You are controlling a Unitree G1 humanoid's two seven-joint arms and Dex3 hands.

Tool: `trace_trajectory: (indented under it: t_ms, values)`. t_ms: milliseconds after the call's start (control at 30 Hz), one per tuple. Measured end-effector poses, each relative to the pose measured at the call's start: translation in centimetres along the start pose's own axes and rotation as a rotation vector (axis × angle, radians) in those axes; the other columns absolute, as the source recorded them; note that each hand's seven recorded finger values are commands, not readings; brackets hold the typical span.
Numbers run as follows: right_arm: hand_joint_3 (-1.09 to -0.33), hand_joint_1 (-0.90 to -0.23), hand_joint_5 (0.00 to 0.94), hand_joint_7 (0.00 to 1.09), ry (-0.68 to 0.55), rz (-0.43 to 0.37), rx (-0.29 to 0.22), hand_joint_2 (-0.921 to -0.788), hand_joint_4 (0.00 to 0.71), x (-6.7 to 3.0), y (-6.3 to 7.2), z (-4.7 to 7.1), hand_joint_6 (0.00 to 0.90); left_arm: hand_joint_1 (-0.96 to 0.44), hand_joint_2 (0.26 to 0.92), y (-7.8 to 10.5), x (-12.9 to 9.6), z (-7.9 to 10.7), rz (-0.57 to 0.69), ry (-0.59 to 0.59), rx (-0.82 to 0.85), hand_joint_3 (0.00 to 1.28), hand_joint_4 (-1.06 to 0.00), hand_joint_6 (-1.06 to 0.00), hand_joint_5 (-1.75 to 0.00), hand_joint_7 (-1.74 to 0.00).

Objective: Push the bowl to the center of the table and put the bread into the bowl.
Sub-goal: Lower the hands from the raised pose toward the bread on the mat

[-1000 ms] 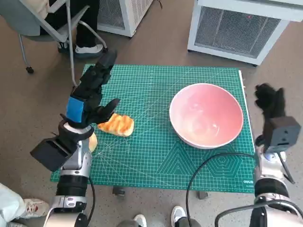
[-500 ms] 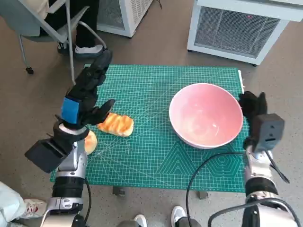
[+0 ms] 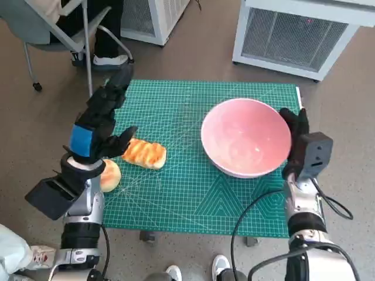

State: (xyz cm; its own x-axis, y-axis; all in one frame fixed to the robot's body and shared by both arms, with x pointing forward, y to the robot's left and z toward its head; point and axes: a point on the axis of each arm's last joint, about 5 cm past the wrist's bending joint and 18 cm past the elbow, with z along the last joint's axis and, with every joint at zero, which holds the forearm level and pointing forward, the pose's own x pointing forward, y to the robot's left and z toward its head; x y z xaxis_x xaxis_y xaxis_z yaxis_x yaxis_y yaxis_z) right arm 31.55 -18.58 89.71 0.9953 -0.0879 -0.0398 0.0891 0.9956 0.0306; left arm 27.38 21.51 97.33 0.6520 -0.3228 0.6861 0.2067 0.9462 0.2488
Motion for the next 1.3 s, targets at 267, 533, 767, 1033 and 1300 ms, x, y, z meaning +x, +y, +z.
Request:
trace_trajectory:
  t_ms: [267,533,767,1033,1300]
  values:
    - [-0.765,-0.564,0.001,0.12,-0.001,0.040,0.067,-0.921,0.166,0.24,1.6,0.2,0.181,-0.63,0.921,0.3,-0.3,0.2,0.007,0.005,0.012,0.36,-0.25,-0.35,0.00,0.00]
    - [-0.753,-0.557,0.006,0.10,-0.005,0.082,0.068,-0.921,0.179,0.50,3.0,0.6,0.207,-0.63,0.921,0.3,-0.6,0.4,0.015,0.008,0.017,0.36,-0.25,-0.35,0.00,0.00]
    - [-0.751,-0.561,0.004,0.09,0.001,0.107,0.083,-0.921,0.179,0.81,4.0,1.1,0.212,-0.63,0.921,0.4,-0.9,0.7,0.027,0.013,0.020,0.36,-0.25,-0.35,0.00,0.00]
    - [-0.748,-0.551,0.005,0.09,0.018,0.134,0.089,-0.921,0.184,0.87,5.0,1.3,0.216,-0.64,0.921,0.4,-1.3,0.8,0.045,0.025,0.033,0.36,-0.24,-0.35,0.00,0.00]
    - [-0.767,-0.556,0.001,0.07,-0.021,0.146,0.043,-0.921,0.177,1.24,4.6,2.1,0.195,-0.64,0.921,0.8,-1.9,0.9,0.042,0.050,0.072,0.38,-0.22,-0.35,0.00,0.00]
